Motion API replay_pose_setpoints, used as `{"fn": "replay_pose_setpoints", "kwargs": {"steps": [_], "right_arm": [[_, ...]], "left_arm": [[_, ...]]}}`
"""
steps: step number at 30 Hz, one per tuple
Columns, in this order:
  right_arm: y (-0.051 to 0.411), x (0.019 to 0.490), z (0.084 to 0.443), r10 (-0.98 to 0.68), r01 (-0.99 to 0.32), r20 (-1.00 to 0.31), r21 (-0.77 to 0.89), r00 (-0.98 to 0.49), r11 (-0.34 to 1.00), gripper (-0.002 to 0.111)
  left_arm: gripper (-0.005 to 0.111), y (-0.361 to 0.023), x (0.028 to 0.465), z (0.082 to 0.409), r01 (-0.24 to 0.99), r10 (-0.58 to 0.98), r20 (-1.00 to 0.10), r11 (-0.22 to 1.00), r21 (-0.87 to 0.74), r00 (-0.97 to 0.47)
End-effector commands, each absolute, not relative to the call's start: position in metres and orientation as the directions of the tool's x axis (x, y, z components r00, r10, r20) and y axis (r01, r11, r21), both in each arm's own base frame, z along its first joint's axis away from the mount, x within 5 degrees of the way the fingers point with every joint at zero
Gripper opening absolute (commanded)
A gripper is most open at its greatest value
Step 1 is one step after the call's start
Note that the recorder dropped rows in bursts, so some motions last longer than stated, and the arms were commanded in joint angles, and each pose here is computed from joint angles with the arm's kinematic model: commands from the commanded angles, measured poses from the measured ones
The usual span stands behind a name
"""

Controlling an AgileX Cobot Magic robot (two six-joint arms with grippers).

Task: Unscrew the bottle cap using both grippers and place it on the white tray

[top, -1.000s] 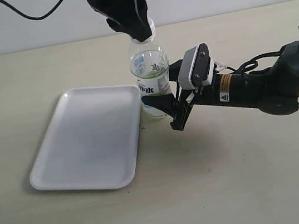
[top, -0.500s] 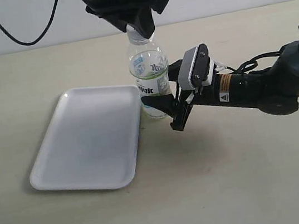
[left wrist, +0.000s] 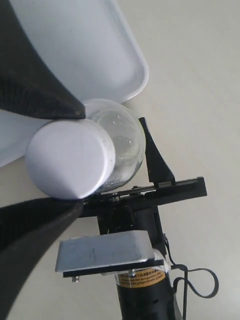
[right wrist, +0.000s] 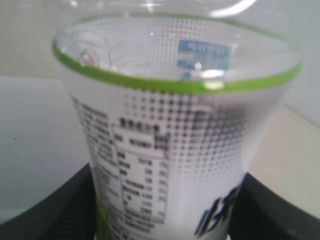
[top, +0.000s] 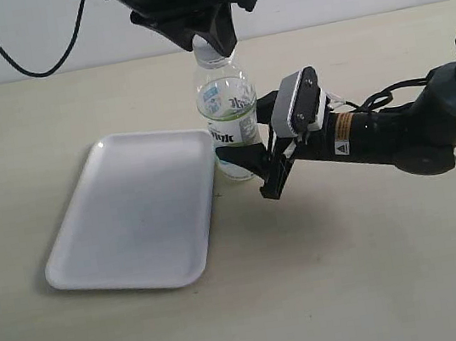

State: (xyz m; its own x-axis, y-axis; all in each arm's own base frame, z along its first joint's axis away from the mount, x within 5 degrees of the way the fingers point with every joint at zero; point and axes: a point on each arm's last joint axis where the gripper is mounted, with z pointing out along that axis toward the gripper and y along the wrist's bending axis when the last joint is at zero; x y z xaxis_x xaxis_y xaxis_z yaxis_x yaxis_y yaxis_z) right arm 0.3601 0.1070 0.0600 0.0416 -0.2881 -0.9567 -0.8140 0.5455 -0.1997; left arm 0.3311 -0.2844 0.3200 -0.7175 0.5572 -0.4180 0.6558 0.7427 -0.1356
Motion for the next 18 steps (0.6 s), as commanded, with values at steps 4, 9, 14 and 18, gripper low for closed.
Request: {"fn": "replay_pose_setpoints", "kwargs": {"steps": [4,9,14,18], "right_arm": [[0.106,0.359,0.053,-0.352,-0.825,-0.936,-0.208,0.011,0.526,0.001],[0.106,0.359,0.053,-0.352,-0.825,-0.936,-0.208,0.012,0.526,0.001],[0.107,0.359,0.053,-0.348,-0.826,-0.937,-0.200,0.005,0.527,0.001],[0.107,0.359,0.053,-0.341,-0.826,-0.940,-0.188,-0.006,0.532,0.001]], "left_arm": [[0.026,-0.286,0.327,0.321,0.670,0.576,-0.407,0.730,-0.133,-0.708],[0.062,-0.286,0.328,0.321,0.670,0.574,-0.413,0.730,-0.131,-0.707],[0.074,-0.281,0.328,0.329,0.693,0.604,-0.437,0.718,-0.065,-0.667],[0.074,-0.275,0.327,0.339,0.732,0.654,-0.457,0.681,0.008,-0.603]]}}
